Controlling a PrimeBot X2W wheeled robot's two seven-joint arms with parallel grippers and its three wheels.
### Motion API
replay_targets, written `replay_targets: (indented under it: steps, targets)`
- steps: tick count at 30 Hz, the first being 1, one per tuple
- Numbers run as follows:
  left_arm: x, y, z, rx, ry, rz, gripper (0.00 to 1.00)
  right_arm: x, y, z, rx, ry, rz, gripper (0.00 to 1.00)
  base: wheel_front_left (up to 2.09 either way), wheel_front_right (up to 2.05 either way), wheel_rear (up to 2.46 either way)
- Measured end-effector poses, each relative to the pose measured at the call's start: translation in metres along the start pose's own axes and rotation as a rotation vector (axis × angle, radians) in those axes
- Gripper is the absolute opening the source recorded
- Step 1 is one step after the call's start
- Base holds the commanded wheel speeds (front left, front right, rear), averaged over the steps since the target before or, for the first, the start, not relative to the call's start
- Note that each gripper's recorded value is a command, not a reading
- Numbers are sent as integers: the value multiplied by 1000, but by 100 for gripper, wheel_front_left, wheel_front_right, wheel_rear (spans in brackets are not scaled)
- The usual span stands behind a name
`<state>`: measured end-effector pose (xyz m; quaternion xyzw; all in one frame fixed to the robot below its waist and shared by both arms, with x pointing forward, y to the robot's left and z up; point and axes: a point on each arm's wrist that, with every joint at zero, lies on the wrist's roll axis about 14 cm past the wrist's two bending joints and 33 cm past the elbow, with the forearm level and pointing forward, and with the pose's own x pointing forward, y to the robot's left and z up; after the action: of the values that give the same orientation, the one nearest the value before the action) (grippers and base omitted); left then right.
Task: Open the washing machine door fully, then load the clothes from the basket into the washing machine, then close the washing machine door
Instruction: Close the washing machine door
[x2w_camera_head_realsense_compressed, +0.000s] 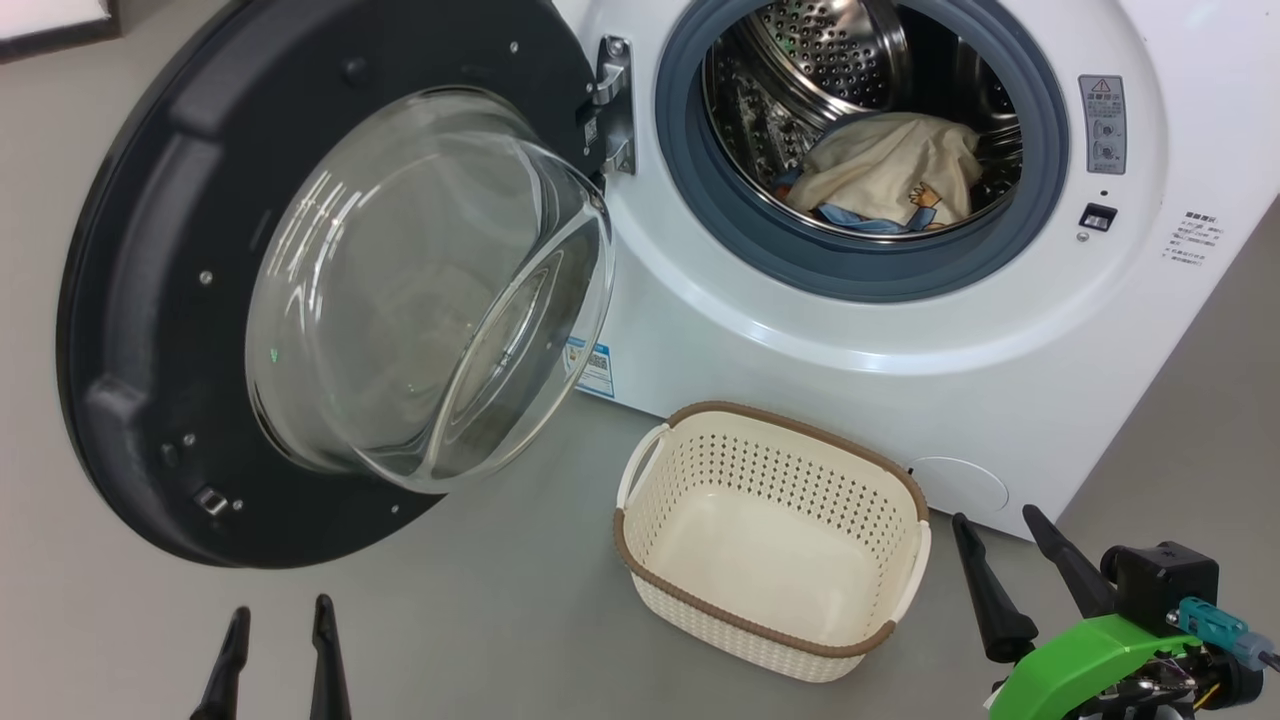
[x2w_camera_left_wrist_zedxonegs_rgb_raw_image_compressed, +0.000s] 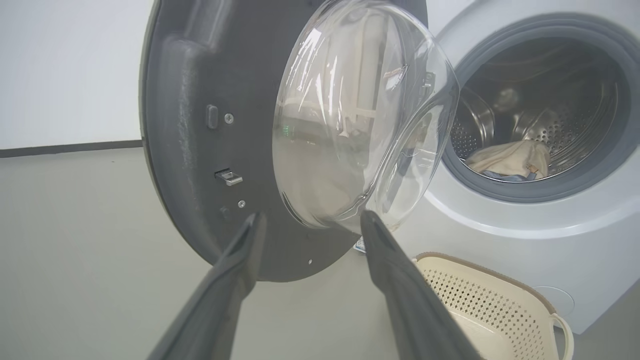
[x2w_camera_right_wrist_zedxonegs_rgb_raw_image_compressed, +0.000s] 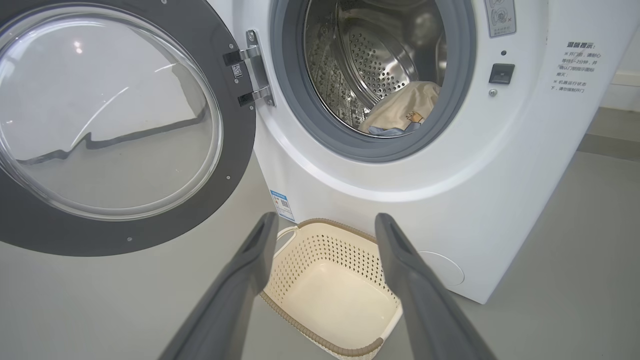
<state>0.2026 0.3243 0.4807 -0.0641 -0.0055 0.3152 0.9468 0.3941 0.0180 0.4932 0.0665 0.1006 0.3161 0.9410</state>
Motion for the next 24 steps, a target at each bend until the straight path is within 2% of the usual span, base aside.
replay_targets:
  steps: [1,2,8,15,17,20,24]
  targets:
    - [0,-2,2,-9,-7,-7,80,0,0,0,0,-1,0,100,0,0,0]
    - [1,-4,6,-13,-18,-18,0,0,0,0,-1,-2,-1,100,0,0,0]
    - [8,-9,39,-120,-117,-72,0,-1,-1,1,4,-5,-4,100,0,0,0]
    - [40,8,123,-403,-301,-112,0,-3,-1,3,36,-16,-4,100,0,0,0]
    - [52,19,146,-447,-327,-114,0,-4,-2,4,37,-19,-7,100,0,0,0]
    - [73,37,171,-564,-324,-116,0,-6,-3,6,43,-25,-14,100,0,0,0]
    - [101,50,191,-650,-253,-127,0,-12,-7,5,51,-35,-35,100,0,0,0]
